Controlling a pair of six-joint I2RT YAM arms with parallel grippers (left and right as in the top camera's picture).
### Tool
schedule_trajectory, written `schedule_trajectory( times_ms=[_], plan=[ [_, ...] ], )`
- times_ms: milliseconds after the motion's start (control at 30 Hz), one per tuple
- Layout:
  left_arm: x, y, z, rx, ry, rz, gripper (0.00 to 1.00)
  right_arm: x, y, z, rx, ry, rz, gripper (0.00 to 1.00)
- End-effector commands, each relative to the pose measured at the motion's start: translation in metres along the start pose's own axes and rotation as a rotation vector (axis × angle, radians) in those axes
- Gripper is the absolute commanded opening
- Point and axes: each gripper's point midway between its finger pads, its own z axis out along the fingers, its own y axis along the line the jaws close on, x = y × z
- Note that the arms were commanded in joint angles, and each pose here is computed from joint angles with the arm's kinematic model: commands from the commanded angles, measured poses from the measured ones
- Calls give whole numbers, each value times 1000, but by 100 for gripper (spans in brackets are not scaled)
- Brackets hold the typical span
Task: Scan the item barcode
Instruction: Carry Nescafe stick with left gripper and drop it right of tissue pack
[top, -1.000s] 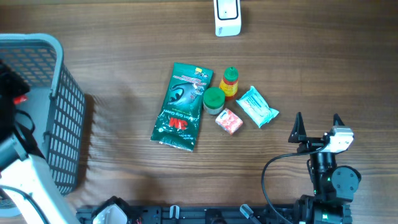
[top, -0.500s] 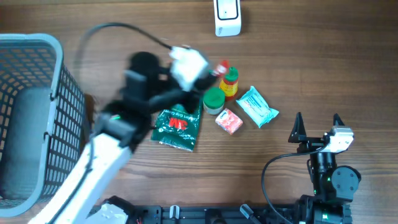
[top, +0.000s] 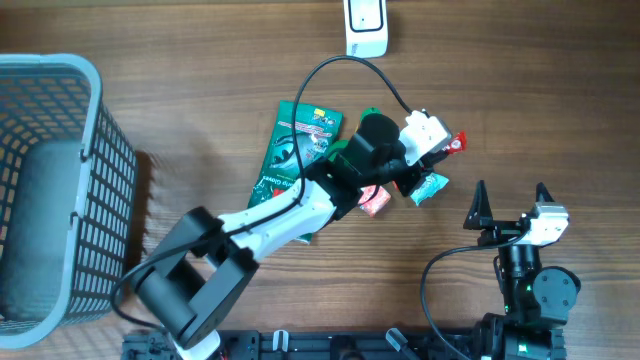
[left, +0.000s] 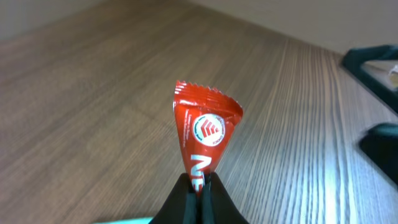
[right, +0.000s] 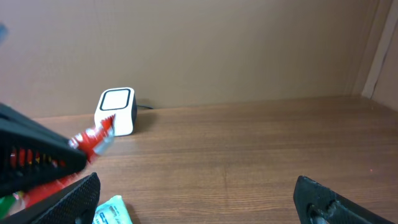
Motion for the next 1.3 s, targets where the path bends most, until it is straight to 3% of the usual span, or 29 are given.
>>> schedule_trajectory(
  times_ms=[0,167,300,367,467,533,600,767,800,900,967,1000,1067,1133,1267],
  plan=[
    [20,11,18,-18,12,-80,4,-2,-1,0,5,-8,-7,100],
    [37,16,31,-20,17,-81,4,-2,-1,0,4,-9,-7,100],
    [28,21,42,-16,-81,-64,4,-2,-1,0,5,-8,-8,100],
    [16,29,42,-53,-147,-187,4,-2,-1,0,5,-8,-7,100],
    [14,74,36,-261,-281,-663,4,-2,-1,0,4,-9,-7,100],
    [24,83,37,-315,-348,-915,4,-2,-1,0,5,-8,-7,100],
    [31,74,47,-294,-362,-1012,4,-2,-1,0,4,-9,-8,100],
    [38,52,63,-296,-358,-981,4,-2,-1,0,4,-9,-8,100],
    [37,50,63,-295,-355,-943,8,-2,-1,0,4,-9,-7,100],
    [35,48,63,-303,-342,-856,43,-2,-1,0,5,-8,-7,100],
    [28,46,62,-288,-367,-840,47,-2,-1,0,4,-9,-7,100],
    [22,43,62,-276,-378,-798,54,-2,-1,0,4,-9,-7,100],
    [2,30,58,-248,-396,-671,72,-2,-1,0,5,-8,-7,100],
    [-27,16,47,-239,-425,-525,100,-2,-1,0,4,-9,-7,100],
    [-80,5,15,-244,-488,-374,100,-2,-1,0,4,-9,-7,100]
  ],
)
